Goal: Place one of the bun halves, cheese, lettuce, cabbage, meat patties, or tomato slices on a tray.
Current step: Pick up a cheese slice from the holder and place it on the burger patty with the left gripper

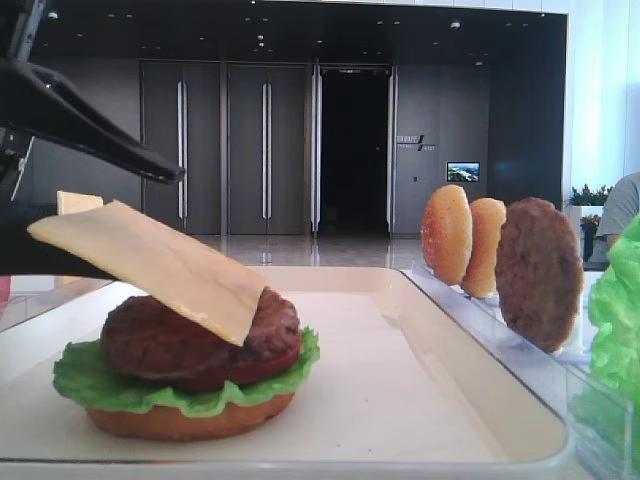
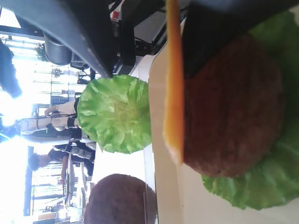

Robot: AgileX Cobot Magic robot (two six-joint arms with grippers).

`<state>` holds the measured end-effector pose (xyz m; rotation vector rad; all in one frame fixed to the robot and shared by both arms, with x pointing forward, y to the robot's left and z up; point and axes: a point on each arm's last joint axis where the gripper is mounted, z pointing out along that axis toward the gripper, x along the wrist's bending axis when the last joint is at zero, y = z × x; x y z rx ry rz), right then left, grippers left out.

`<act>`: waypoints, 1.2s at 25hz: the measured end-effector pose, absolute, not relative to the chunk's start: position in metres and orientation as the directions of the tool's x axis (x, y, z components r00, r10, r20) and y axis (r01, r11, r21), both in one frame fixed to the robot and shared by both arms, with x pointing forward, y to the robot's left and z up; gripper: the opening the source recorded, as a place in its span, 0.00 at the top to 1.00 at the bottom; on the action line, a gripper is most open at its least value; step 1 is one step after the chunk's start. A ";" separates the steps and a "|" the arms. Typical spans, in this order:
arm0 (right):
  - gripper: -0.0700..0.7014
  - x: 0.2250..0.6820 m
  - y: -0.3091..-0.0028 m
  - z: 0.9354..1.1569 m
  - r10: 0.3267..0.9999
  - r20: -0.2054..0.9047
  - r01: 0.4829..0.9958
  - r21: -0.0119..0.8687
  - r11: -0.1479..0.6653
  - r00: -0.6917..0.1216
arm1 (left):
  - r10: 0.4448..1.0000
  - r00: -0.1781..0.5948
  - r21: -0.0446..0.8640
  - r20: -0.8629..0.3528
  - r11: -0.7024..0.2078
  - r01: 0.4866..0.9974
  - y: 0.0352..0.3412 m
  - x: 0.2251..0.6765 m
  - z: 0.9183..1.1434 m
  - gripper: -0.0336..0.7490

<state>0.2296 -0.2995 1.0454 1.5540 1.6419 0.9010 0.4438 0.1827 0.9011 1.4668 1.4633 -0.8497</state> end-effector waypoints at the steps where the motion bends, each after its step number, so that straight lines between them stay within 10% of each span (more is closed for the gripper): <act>1: 0.53 0.230 -0.299 1.045 0.999 -0.023 0.517 0.855 0.041 -0.042 | 0.395 0.068 0.106 -0.916 0.074 0.992 0.183 0.444 0.901 0.44; 13: 0.53 0.230 -0.299 1.045 0.999 -0.023 0.517 0.855 0.041 -0.042 | 0.407 0.002 0.024 -0.913 0.048 0.999 0.180 0.457 0.908 0.30; 30: 0.53 0.230 -0.299 1.045 0.999 -0.023 0.517 0.855 0.041 -0.042 | 0.674 -0.025 -0.044 -0.738 -0.012 0.999 0.189 0.493 0.941 0.31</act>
